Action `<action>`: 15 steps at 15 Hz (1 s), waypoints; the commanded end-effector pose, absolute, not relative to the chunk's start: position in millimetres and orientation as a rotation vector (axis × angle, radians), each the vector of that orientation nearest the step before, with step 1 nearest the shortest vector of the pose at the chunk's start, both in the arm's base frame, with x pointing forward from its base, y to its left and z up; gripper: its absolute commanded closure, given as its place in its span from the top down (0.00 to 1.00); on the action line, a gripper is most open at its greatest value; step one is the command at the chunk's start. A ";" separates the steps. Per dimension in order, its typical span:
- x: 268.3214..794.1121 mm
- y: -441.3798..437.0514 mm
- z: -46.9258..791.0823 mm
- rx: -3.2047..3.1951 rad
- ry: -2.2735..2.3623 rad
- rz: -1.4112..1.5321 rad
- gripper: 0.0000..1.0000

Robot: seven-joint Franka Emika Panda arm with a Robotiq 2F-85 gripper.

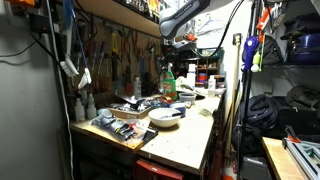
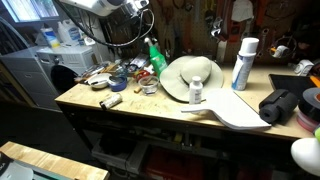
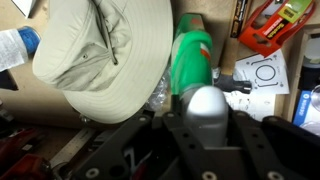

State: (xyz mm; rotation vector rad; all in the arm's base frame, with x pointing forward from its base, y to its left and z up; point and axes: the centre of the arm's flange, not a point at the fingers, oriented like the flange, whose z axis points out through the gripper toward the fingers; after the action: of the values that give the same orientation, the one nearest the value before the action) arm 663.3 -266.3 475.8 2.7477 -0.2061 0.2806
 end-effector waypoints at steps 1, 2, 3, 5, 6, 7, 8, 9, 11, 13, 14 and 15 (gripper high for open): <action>678.9 -298.7 485.2 2.716 -0.276 0.256 0.12; 679.6 -304.4 486.2 2.712 -0.296 0.252 0.12; 680.4 -310.9 487.0 2.709 -0.318 0.250 0.12; 681.7 -321.4 486.2 2.706 -0.358 0.244 0.12; 682.0 -326.0 485.9 2.700 -0.383 0.242 0.12; 682.1 -327.8 486.8 2.705 -0.396 0.241 0.12; 680.4 -325.6 489.7 2.731 -0.384 0.239 0.12; 678.3 -322.1 492.9 2.761 -0.361 0.236 0.12; 674.8 -314.6 498.8 2.814 -0.323 0.232 0.12; 674.6 -313.8 499.6 2.844 -0.314 0.223 0.12; 674.2 -314.0 499.1 2.859 -0.318 0.216 0.12; 673.5 -313.5 498.3 2.874 -0.317 0.208 0.12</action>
State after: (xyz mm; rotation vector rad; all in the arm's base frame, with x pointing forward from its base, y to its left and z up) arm 671.1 -309.3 481.6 2.8273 -0.3309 0.2164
